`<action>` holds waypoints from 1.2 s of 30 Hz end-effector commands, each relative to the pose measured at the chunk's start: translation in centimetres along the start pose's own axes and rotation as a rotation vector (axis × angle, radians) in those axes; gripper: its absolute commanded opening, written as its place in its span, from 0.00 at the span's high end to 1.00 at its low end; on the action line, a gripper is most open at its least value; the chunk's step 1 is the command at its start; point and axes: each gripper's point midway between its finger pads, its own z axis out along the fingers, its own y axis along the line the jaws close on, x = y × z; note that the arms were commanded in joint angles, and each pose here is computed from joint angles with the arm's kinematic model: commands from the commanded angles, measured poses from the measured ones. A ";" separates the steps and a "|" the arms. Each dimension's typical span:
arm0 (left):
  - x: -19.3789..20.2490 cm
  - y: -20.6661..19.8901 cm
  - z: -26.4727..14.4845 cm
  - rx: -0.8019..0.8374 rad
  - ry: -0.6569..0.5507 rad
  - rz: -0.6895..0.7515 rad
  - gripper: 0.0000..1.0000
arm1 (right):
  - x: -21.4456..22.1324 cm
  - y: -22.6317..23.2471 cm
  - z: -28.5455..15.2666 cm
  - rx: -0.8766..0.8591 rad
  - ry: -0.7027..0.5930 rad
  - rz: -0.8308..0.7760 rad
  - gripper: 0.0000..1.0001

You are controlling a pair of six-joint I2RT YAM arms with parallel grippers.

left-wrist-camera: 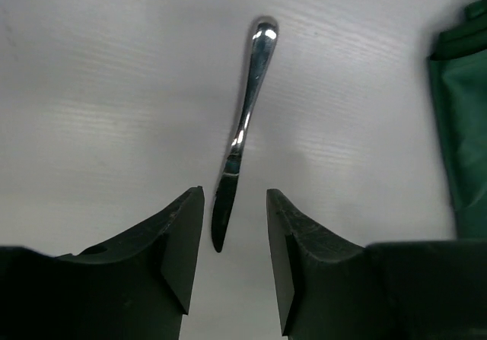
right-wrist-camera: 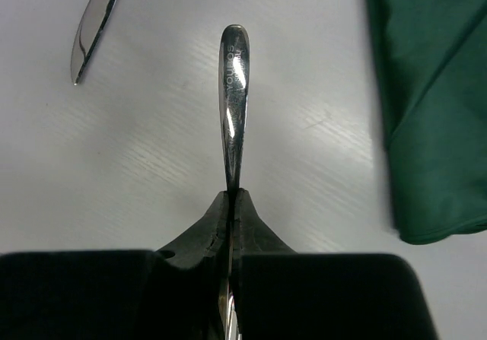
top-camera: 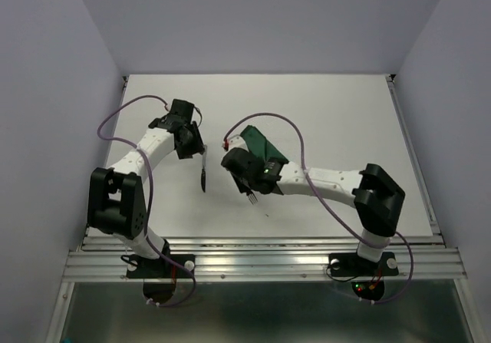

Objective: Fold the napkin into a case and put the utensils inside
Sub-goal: Stuff the fork into the folded napkin.

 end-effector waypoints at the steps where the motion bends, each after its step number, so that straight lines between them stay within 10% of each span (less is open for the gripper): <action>1: -3.7 -4.1 -1.6 0.144 -0.055 0.041 0.53 | -4.1 -4.3 -2.2 -0.044 -0.114 -0.023 0.99; 8: -4.0 -9.8 1.2 0.238 0.031 0.099 1.00 | -4.3 -11.1 -2.5 0.010 -0.101 -0.026 0.99; 36: -6.7 -16.5 10.6 0.199 0.116 0.128 1.00 | 0.2 -16.3 4.0 0.070 0.120 -0.079 0.99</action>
